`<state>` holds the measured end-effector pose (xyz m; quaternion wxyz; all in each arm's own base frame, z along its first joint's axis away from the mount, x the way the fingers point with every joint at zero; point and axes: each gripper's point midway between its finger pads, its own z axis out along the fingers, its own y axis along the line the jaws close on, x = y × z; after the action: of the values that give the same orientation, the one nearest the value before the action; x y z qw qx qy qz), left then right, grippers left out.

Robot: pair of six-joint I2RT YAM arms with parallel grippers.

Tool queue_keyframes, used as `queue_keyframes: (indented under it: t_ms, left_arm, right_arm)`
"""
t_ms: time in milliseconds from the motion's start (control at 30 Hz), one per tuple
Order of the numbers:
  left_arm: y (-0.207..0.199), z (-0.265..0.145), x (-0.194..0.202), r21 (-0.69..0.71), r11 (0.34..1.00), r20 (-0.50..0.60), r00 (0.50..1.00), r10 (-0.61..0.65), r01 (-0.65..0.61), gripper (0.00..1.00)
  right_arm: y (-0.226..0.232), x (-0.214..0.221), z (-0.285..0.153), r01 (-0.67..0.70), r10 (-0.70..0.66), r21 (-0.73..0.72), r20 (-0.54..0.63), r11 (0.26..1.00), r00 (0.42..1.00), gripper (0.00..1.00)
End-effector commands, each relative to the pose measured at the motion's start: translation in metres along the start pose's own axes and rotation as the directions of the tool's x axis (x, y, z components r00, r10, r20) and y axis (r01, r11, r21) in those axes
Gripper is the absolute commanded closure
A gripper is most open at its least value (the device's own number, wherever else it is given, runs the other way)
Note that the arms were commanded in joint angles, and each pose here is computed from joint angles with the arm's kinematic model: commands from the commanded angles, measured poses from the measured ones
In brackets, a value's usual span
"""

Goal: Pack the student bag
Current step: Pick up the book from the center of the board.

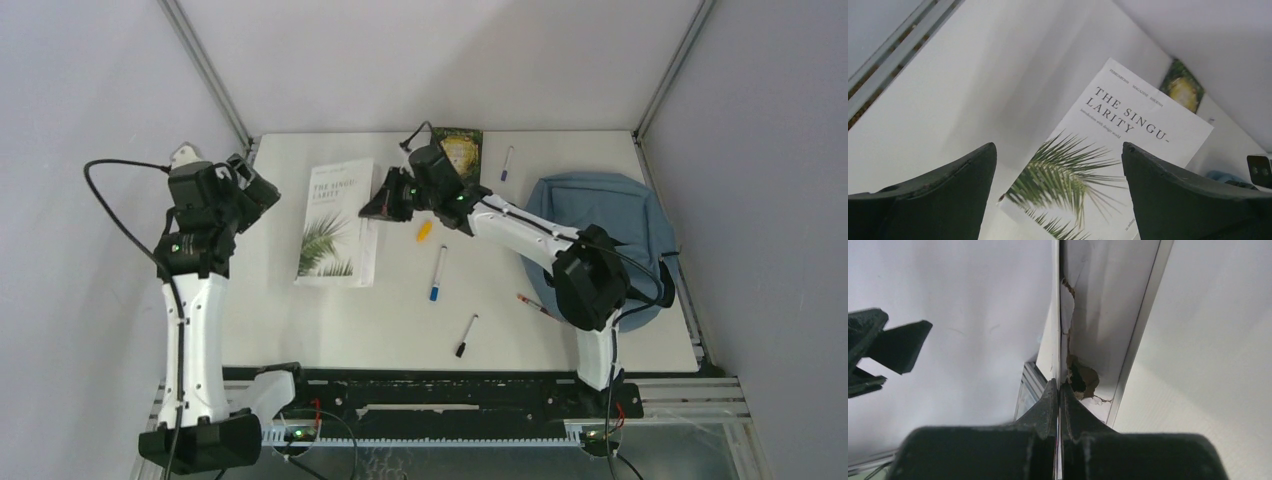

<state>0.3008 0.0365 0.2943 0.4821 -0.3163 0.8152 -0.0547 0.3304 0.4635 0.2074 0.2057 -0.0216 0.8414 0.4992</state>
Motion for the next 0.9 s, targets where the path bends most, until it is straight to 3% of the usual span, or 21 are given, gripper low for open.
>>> queue_keyframes:
  t_ms: [0, 200, 500, 867]
  left_arm:
    - [-0.009, -0.014, 0.002, 0.053, 0.999, -0.037, 0.999, -0.004, 0.006, 0.01]
    - [0.002, -0.014, 0.033, 0.040, 0.998, -0.104, 0.994, -0.045, 0.049, 0.00]
    - [0.025, -0.020, 0.097, -0.040, 0.968, -0.224, 0.942, -0.250, 0.247, 0.00]
    - [-0.015, 0.005, 0.124, 0.213, 0.874, -0.301, 0.880, -0.367, 0.437, 0.00]
  right_arm:
    - [0.037, -0.036, -0.023, 0.049, -0.040, -0.075, 0.115, 0.996, 0.993, 1.00]
    - [0.031, -0.040, -0.016, -0.014, 0.026, -0.086, 0.138, 0.996, 0.990, 1.00]
    - [0.024, -0.078, 0.001, -0.154, 0.182, -0.154, 0.187, 0.976, 0.965, 1.00]
    - [0.031, -0.114, -0.007, -0.298, 0.352, -0.292, 0.154, 0.909, 0.923, 1.00]
